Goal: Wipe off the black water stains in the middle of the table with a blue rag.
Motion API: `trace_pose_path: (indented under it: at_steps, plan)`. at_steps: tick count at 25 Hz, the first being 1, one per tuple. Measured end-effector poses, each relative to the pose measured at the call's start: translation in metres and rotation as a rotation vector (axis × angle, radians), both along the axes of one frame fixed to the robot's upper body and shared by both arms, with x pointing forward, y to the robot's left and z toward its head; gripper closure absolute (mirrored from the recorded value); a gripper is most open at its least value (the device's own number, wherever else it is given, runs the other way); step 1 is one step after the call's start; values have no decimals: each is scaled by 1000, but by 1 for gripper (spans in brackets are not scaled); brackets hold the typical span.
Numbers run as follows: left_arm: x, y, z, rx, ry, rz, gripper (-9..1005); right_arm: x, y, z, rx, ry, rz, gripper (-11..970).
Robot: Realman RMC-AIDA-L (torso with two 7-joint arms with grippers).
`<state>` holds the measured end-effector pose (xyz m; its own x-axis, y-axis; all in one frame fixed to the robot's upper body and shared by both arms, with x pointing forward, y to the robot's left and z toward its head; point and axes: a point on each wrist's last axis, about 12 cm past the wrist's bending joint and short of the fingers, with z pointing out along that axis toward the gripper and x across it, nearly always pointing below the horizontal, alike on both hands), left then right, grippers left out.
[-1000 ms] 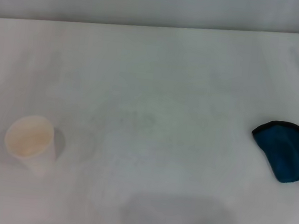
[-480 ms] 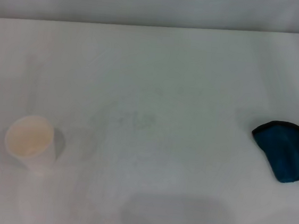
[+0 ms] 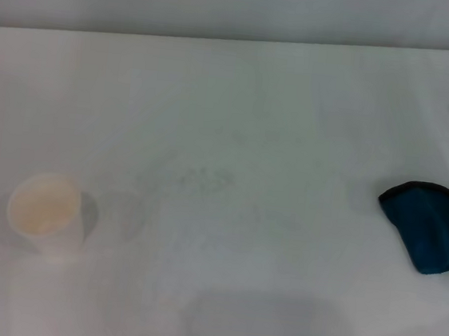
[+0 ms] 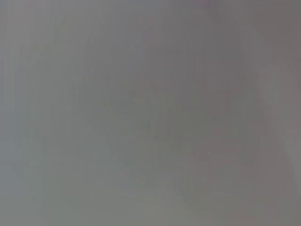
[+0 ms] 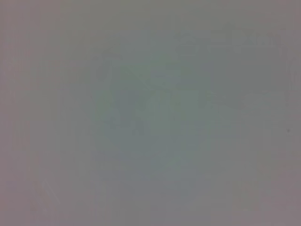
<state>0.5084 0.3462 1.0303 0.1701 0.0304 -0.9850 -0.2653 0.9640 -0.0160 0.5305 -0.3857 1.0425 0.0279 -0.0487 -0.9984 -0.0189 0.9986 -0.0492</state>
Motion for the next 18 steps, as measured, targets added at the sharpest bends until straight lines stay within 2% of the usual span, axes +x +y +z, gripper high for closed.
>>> trace_pose_path:
  at_steps: [1, 6, 9, 13, 18]
  plan:
    - [-2, 1, -1, 4, 5, 0, 117, -2, 1, -1, 6, -4, -5, 90]
    - [-13, 6, -7, 56, 45, -39, 117, -16, 5, -5, 58, -64, -44, 91]
    - [-20, 4, -13, 90, 85, -88, 118, -24, 2, -7, 36, -69, -63, 91]
    - [-27, 1, -16, 91, 81, -103, 118, -28, 1, -9, 22, -63, -71, 91]
    - [-32, -6, -13, 146, 52, -161, 118, -31, 0, -12, 18, -52, -74, 93]
